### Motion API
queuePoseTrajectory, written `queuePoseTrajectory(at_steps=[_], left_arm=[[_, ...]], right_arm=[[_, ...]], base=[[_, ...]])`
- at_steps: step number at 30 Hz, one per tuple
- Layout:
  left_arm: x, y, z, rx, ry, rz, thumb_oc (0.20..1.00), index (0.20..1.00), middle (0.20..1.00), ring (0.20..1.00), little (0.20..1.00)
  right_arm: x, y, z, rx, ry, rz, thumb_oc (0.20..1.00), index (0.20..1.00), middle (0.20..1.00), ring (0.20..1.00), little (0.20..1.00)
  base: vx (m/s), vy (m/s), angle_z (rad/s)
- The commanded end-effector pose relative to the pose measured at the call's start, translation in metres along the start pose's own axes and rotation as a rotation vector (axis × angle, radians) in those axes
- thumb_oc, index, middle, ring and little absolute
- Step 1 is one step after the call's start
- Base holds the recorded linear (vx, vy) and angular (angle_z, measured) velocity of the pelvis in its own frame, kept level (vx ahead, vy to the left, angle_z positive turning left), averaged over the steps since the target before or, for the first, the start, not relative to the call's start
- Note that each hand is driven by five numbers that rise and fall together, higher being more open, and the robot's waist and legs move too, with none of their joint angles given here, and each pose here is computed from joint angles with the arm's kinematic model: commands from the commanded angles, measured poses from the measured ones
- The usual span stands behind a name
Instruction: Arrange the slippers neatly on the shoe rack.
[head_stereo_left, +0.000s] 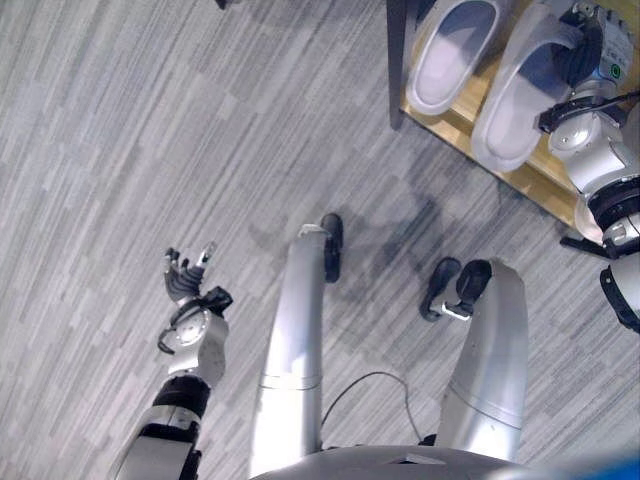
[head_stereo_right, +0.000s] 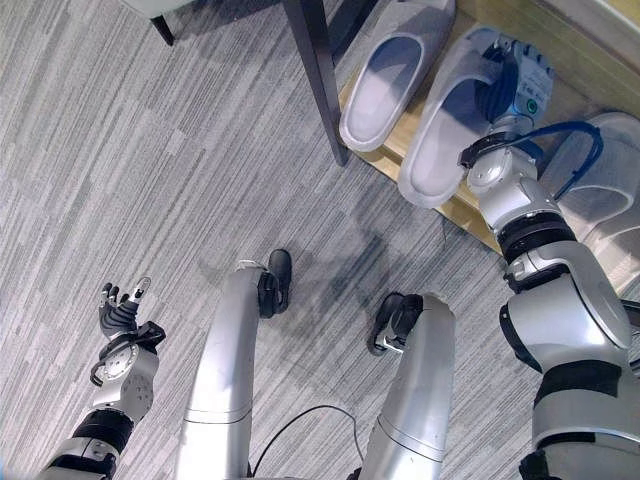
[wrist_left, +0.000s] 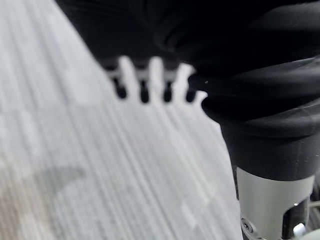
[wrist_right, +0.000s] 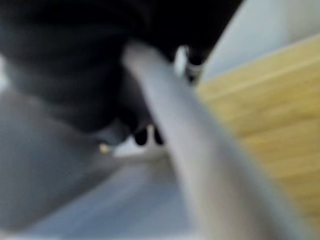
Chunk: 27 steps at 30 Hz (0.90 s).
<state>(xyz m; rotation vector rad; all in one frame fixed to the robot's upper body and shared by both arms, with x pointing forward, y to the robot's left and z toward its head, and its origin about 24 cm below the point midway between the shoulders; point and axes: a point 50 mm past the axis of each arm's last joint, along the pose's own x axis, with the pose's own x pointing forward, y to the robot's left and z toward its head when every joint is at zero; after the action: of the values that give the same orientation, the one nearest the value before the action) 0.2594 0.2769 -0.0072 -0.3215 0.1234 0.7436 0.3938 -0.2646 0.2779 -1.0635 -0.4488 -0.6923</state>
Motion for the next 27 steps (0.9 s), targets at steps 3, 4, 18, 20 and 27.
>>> queuePoseTrajectory(at_steps=[3,4,18,20,27], left_arm=[[0.001,0.019,0.014,-0.014,-0.093,0.064,1.0,1.0,1.0,1.0,1.0],[0.005,0.025,0.015,0.005,-0.09,0.085,1.0,1.0,1.0,1.0,1.0],[0.001,0.024,0.016,0.097,-0.102,-0.004,1.0,1.0,1.0,1.0,1.0],[0.0,0.025,0.014,0.115,-0.097,-0.017,1.0,1.0,1.0,1.0,1.0],[-0.003,0.018,0.011,0.109,-0.088,-0.039,1.0,1.0,1.0,1.0,1.0]], right_arm=[[0.028,-0.038,0.017,0.029,-0.021,-0.154,0.2,0.2,0.2,0.2,0.2],[0.031,-0.04,0.02,0.026,-0.017,-0.154,0.2,0.2,0.2,0.2,0.2],[0.042,-0.056,0.018,0.039,0.017,-0.154,1.0,1.0,1.0,1.0,1.0],[0.042,-0.056,0.016,0.036,0.028,-0.154,1.0,1.0,1.0,1.0,1.0],[0.037,-0.048,0.012,0.029,0.032,-0.139,1.0,1.0,1.0,1.0,1.0]], base=[[0.02,-0.023,0.07],[0.02,-0.009,0.05],[0.0,0.001,0.07],[0.0,0.013,0.02],[0.0,0.0,0.0]])
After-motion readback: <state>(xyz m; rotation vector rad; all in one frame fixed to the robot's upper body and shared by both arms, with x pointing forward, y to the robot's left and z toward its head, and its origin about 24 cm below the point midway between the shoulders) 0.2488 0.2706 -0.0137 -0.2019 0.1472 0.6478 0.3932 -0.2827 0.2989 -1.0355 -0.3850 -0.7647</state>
